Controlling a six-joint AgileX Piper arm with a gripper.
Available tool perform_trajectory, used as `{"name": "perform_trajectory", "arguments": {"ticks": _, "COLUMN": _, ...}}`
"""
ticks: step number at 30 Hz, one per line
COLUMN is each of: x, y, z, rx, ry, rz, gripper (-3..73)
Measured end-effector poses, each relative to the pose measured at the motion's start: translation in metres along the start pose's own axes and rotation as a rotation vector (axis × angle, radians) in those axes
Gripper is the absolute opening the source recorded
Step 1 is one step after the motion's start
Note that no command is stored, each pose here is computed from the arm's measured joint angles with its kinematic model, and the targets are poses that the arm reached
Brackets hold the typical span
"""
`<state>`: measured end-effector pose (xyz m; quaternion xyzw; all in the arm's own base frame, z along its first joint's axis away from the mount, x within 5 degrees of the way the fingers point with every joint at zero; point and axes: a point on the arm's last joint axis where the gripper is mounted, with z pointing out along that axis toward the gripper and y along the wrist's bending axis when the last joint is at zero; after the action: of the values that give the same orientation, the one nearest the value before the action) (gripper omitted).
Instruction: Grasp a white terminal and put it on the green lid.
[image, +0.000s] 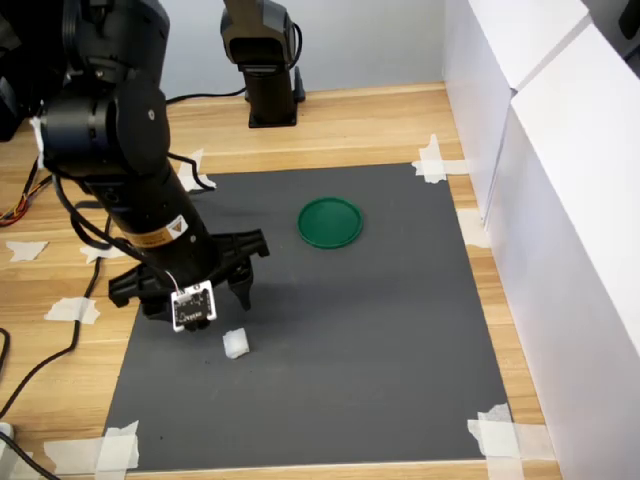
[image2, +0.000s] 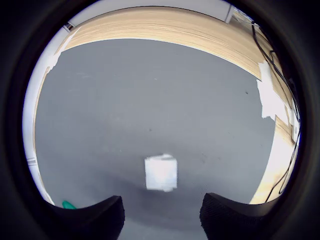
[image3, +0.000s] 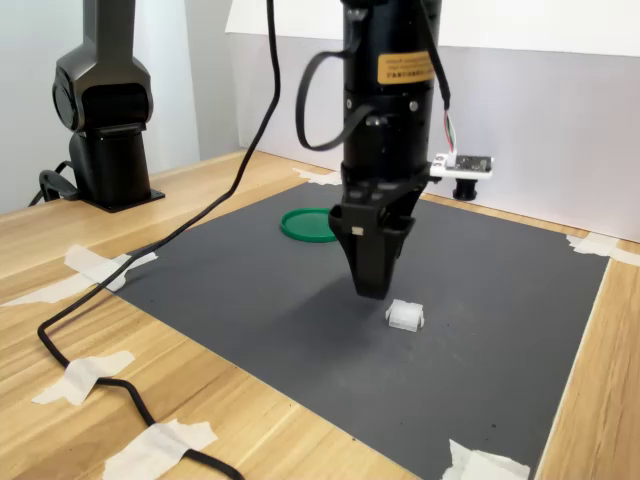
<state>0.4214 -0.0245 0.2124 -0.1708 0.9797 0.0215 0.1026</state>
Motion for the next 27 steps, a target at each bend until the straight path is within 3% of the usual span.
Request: {"name": "perform_trajectory", "arguments": {"ticks": 27, "x": -0.008, "y": -0.004, "z": 0.033, "rx": -0.055, "ry": 0.043, "rz": 0.010, "gripper": 63.9}}
